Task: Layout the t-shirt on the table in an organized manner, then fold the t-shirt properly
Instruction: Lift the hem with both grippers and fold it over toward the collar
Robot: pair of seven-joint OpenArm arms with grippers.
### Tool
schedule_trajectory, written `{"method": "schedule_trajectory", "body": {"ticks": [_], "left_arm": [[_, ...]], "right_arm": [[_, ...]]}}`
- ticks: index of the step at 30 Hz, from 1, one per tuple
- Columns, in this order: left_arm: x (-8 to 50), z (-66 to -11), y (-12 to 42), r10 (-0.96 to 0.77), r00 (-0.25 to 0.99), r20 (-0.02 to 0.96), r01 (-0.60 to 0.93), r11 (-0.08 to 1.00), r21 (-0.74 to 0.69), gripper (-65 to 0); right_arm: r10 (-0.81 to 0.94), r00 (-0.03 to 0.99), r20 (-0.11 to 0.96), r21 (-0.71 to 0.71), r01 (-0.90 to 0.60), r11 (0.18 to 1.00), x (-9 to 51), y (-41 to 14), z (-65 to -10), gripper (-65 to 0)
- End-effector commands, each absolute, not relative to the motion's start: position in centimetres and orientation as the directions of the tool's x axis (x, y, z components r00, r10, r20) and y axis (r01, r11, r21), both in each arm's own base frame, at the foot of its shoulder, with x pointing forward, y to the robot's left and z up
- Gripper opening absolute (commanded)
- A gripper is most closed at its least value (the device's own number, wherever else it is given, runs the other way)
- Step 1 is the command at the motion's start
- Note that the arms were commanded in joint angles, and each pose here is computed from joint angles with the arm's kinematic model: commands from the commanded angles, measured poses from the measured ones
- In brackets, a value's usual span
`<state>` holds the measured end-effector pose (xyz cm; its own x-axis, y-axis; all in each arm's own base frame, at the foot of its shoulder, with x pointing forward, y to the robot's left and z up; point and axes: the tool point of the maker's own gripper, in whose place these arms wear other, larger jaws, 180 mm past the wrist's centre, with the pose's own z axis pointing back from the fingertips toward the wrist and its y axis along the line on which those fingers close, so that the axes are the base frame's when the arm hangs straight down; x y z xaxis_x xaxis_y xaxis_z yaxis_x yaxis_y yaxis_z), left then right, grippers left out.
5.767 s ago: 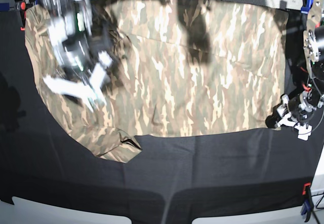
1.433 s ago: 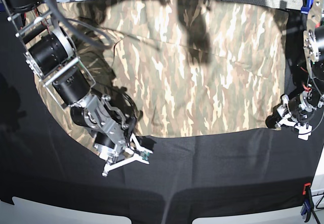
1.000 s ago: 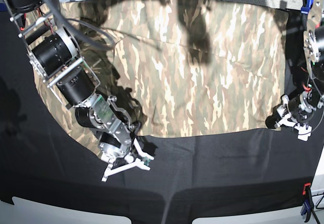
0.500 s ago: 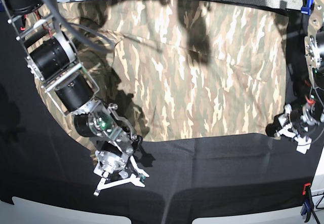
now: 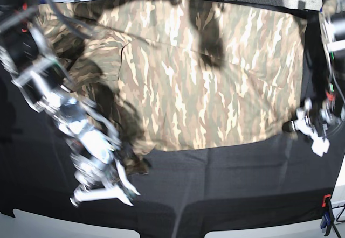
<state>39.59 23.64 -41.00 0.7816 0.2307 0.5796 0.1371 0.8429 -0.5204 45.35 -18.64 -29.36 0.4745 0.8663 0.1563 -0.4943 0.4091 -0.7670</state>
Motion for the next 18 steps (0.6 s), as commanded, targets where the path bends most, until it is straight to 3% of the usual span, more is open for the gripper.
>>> {"method": "schedule_trajectory", "body": {"ticks": [1, 7, 18], "left_arm": [[41.2, -38.3, 24.3, 0.224, 0.724, 0.653, 0.185, 0.848, -0.497, -65.0], [38.7, -37.0, 22.3, 0.098, 0.703, 0.704, 0.307, 0.851, -0.425, -65.0], [34.1, -34.0, 19.6, -0.11, 0.637, 0.763, 0.456, 0.852, -0.258, -65.0]], "right_arm": [[0.873, 0.46, 0.164, -0.784, -0.476, 0.398, 45.4, -19.0, -28.4, -65.0], [0.903, 0.418, 0.094, -0.758, -0.558, 0.338, 39.3, -19.2, -32.7, -65.0], [0.926, 0.374, -0.046, -0.81, -0.557, 0.185, 29.6, -20.2, -34.8, -65.0]]}}
